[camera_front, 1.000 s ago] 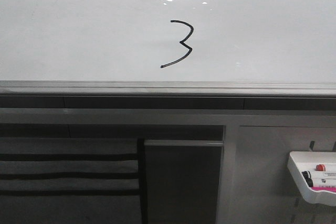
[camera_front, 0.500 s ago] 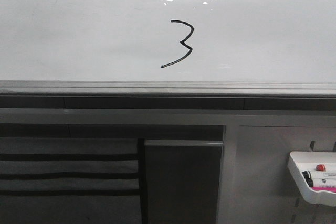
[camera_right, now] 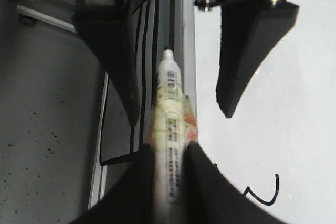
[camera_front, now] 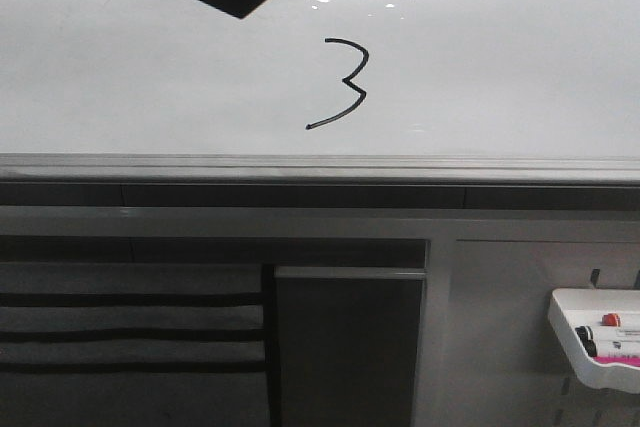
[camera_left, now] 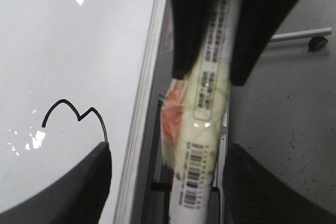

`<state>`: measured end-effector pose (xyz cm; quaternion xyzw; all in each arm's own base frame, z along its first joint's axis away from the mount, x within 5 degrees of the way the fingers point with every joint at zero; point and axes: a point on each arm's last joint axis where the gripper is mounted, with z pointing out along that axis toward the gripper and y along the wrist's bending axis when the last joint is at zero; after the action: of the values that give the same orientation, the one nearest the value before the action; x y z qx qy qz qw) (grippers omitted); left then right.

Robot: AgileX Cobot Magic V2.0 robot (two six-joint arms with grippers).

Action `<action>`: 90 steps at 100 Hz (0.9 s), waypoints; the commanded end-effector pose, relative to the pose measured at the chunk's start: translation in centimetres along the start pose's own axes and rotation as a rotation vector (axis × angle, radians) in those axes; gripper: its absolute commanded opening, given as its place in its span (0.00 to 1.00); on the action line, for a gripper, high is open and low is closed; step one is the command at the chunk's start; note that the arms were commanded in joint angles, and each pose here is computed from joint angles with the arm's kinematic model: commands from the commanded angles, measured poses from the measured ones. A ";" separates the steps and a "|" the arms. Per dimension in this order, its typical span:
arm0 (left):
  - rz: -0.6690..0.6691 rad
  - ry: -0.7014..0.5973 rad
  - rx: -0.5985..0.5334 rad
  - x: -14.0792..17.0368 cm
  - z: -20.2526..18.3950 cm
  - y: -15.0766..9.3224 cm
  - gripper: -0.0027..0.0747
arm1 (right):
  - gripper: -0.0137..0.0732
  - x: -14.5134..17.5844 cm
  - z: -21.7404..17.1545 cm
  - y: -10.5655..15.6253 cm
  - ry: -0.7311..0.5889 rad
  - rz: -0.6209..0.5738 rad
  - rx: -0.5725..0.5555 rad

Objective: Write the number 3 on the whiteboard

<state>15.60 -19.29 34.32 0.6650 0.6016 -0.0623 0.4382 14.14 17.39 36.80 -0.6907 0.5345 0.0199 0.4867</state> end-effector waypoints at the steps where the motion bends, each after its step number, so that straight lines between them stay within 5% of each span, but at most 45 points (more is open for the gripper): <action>1: 0.027 -0.048 -0.056 -1.1 -1.1 0.8 0.57 | 0.16 -0.7 -0.7 -1.0 -0.045 -0.017 0.075; 22: 0.033 -0.039 -0.049 -1.0 -1.2 0.7 0.57 | 0.16 -0.7 -0.5 -1.0 -0.039 -0.016 0.067; 56: 0.041 -0.052 -0.062 -1.1 -2.3 0.7 0.31 | 0.16 -0.7 -0.5 -1.0 -0.039 -0.016 0.067; 90: 0.037 -0.047 -0.052 -1.1 -2.1 0.6 0.28 | 0.16 -0.6 -0.1 -1.0 -0.034 -0.004 0.061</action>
<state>15.09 -18.52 34.59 0.6809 0.5956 -0.0478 0.4236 14.36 17.65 36.44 -0.6946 0.5364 0.0199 0.4790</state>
